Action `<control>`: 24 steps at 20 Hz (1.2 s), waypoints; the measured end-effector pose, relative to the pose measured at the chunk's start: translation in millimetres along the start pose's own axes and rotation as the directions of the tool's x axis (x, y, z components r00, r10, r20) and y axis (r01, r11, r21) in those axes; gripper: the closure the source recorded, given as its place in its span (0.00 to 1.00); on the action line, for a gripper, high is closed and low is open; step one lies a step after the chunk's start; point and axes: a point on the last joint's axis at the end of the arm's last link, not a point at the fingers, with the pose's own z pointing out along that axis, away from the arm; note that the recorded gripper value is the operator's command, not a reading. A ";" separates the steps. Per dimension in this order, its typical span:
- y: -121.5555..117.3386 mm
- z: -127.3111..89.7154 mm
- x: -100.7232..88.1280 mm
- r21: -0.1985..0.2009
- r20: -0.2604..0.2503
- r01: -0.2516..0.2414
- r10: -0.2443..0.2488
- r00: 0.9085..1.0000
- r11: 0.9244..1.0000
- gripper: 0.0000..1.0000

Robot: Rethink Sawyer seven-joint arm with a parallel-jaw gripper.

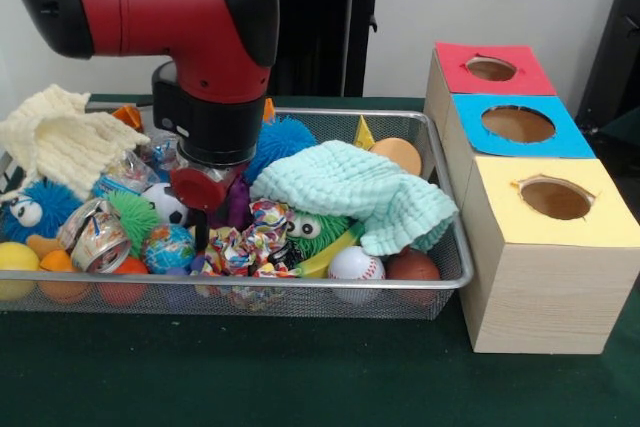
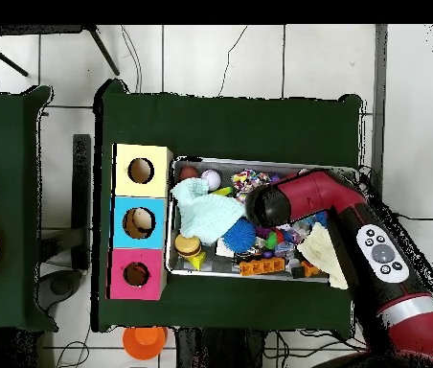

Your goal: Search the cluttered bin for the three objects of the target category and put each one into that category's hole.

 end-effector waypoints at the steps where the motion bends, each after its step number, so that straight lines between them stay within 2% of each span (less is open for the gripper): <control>1: 0.9 1.4 -0.4 -0.002 0.000 0.000 0.000 1.000 1.000 0.00; 8: 4.9 9.8 -2.2 -0.013 -0.020 0.006 -0.006 1.000 1.000 0.00; 20: 1.0 15.4 -7.8 0.002 -0.067 0.029 -0.029 0.997 1.000 0.00; 21: 1.5 16.3 -7.5 0.000 -0.069 0.029 -0.029 0.997 1.000 1.00; 24: 1.9 16.6 -7.3 -0.001 -0.070 0.029 -0.029 0.997 1.000 1.00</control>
